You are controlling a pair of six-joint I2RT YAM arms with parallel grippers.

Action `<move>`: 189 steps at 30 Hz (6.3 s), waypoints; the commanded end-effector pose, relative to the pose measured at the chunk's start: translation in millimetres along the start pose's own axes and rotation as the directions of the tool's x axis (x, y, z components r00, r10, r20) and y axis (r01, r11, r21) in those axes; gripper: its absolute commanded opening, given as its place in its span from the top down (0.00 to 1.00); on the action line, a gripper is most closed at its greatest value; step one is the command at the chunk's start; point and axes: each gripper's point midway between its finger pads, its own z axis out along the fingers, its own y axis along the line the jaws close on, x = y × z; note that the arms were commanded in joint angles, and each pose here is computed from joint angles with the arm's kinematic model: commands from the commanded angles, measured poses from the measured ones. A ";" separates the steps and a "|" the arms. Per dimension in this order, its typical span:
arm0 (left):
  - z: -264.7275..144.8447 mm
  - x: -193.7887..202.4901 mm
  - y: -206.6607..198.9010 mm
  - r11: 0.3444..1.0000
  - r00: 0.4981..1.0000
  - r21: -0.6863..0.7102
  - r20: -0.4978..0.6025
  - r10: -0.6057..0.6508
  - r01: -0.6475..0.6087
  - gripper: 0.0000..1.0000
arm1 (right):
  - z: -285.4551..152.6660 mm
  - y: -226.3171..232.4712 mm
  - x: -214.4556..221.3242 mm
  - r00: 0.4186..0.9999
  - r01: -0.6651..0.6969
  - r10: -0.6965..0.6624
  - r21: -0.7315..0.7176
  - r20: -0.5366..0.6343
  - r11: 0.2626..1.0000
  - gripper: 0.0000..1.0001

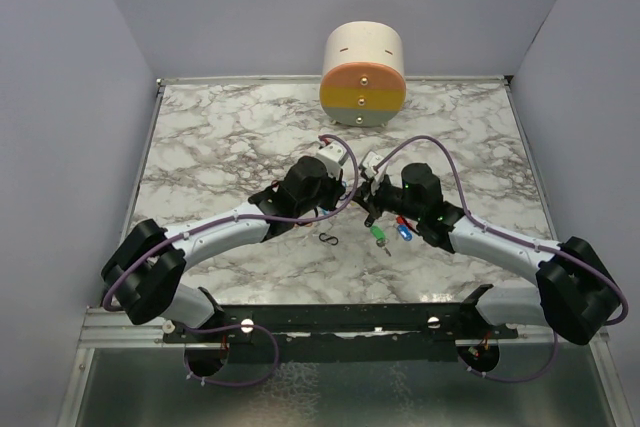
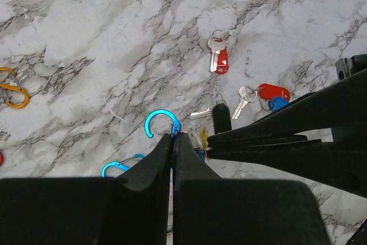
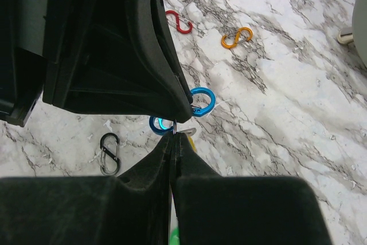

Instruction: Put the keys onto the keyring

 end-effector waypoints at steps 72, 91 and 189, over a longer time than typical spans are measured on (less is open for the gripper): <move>-6.0 -33.3 20.1 0.989 0.995 -0.149 0.097 -0.002 0.017 1.00 | -3.4 -8.5 -9.9 0.988 -0.157 0.155 0.128 0.021 0.979 0.50; -13.6 -48.2 -5.3 0.999 0.992 -0.026 0.119 -0.035 0.038 1.00 | 7.4 19.6 -14.8 0.992 -0.048 0.055 -0.057 0.112 0.997 0.46; -22.1 -64.7 -10.6 0.994 0.981 -0.050 0.178 -0.083 0.093 0.68 | 7.7 -0.2 3.4 0.971 -0.162 0.144 0.087 0.191 0.983 0.99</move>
